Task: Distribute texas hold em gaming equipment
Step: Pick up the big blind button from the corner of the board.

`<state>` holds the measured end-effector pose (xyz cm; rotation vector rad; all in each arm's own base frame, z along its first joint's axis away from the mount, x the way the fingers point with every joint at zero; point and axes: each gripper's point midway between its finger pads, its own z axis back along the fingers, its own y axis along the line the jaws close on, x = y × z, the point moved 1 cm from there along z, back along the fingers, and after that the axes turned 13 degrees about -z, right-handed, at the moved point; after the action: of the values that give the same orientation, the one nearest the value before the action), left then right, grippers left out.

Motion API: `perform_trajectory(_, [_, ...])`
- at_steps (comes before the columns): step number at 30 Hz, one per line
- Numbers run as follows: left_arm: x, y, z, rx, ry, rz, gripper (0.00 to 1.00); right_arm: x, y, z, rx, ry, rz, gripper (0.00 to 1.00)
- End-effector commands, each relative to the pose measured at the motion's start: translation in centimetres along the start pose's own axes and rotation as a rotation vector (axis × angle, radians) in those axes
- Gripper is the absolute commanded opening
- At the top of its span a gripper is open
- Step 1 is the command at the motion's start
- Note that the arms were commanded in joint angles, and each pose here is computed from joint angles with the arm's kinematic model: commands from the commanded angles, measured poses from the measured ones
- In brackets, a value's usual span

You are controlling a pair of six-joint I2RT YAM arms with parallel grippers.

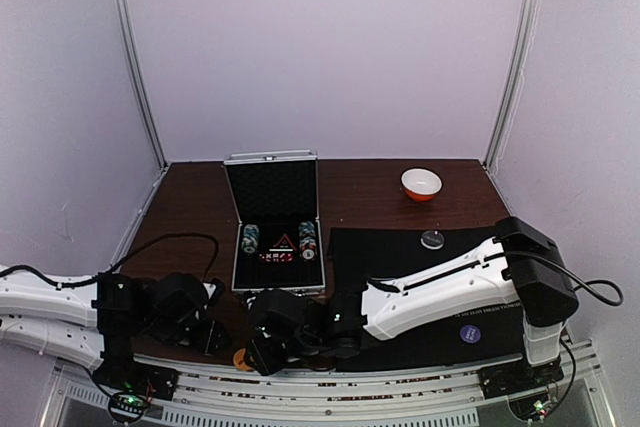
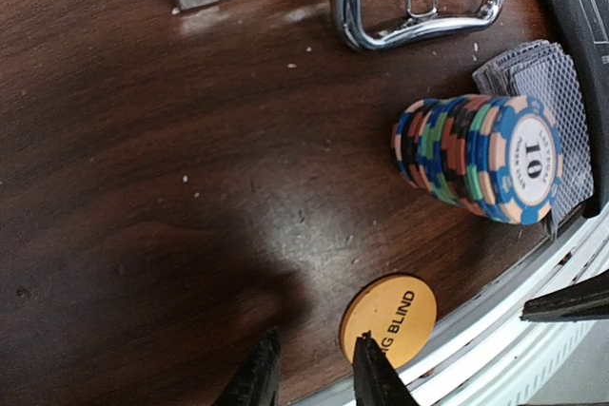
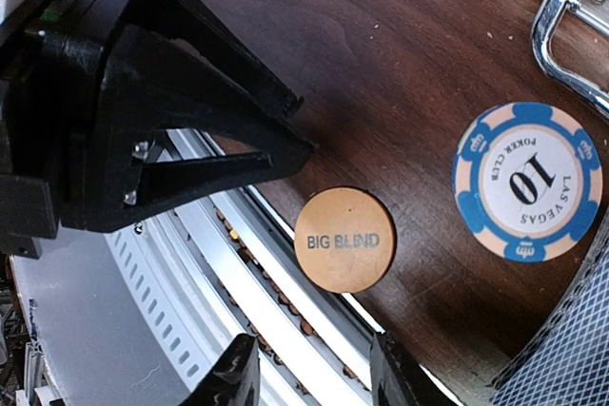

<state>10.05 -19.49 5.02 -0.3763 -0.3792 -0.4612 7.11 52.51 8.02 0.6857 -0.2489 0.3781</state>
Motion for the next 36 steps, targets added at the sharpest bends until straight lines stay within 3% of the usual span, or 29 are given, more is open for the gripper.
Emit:
perform_trajectory(1, [1.1, -1.4, -0.4, -0.056, -0.023, 0.021, 0.28, 0.7, -0.3, -0.9, -0.041, -0.025, 0.034, 0.42])
perform_trajectory(13, [1.6, -1.8, -0.2, -0.086, -0.024, 0.048, 0.29, 1.7, 0.0, 1.6, -0.078, -0.055, 0.085, 0.40])
perform_trajectory(21, [1.6, -0.1, -0.6, -0.060, 0.004, -0.019, 0.29, 2.3, 0.9, -0.4, -0.021, -0.132, -0.037, 0.39])
perform_trajectory(29, [1.3, -0.5, -0.2, -0.142, -0.013, -0.025, 0.30, 2.9, -0.5, -0.8, -0.105, -0.221, -0.131, 0.39])
perform_trajectory(36, [0.7, -1.1, -1.3, -0.184, 0.049, -0.073, 0.31, 2.6, -0.1, -2.2, -0.110, -0.201, -0.151, 0.39])
